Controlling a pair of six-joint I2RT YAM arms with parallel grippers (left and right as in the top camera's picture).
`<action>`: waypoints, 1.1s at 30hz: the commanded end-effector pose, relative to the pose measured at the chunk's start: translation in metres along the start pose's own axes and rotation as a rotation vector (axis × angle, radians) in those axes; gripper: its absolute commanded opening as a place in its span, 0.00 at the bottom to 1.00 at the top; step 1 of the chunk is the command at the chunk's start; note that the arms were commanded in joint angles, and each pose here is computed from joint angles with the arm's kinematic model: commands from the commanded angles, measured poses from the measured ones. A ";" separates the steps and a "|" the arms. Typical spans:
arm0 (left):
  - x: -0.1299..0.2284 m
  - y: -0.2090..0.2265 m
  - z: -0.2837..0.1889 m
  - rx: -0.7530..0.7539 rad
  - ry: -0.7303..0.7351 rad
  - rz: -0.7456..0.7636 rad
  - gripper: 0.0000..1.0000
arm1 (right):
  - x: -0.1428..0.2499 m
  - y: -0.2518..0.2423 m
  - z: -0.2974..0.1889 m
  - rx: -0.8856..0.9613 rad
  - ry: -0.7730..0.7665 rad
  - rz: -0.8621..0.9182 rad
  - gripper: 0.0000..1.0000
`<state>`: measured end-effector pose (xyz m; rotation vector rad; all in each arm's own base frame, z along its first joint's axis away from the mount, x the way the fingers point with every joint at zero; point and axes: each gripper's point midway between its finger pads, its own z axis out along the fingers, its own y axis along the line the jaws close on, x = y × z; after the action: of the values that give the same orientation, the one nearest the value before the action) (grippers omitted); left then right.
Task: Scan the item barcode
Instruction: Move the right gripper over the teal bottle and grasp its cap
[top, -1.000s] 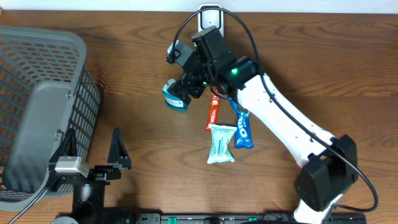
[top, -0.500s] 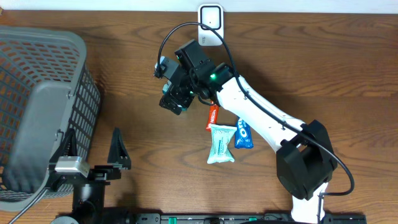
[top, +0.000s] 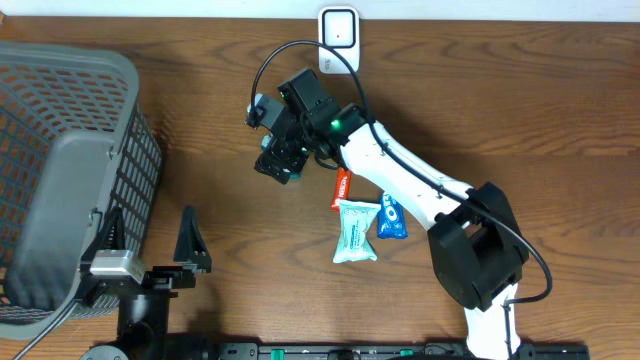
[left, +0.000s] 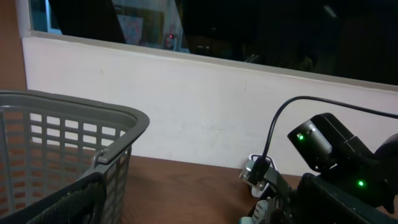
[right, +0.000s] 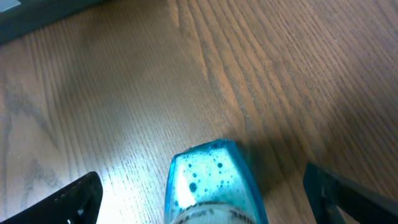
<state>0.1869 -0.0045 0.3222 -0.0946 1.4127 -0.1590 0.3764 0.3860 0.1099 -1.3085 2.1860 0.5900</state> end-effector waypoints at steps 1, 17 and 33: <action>0.002 0.000 0.000 0.003 0.003 0.000 0.98 | -0.008 0.000 -0.001 0.003 -0.020 -0.025 0.96; 0.002 0.000 0.000 0.003 0.004 0.000 0.98 | 0.004 -0.006 0.017 0.015 0.011 -0.027 0.62; 0.039 0.013 0.005 -0.051 0.111 -0.006 0.98 | 0.005 -0.005 0.017 0.013 0.017 -0.035 0.24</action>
<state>0.1970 -0.0022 0.2866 -0.1169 1.5222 -0.1491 0.3843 0.3891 0.1076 -1.3262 2.1454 0.5555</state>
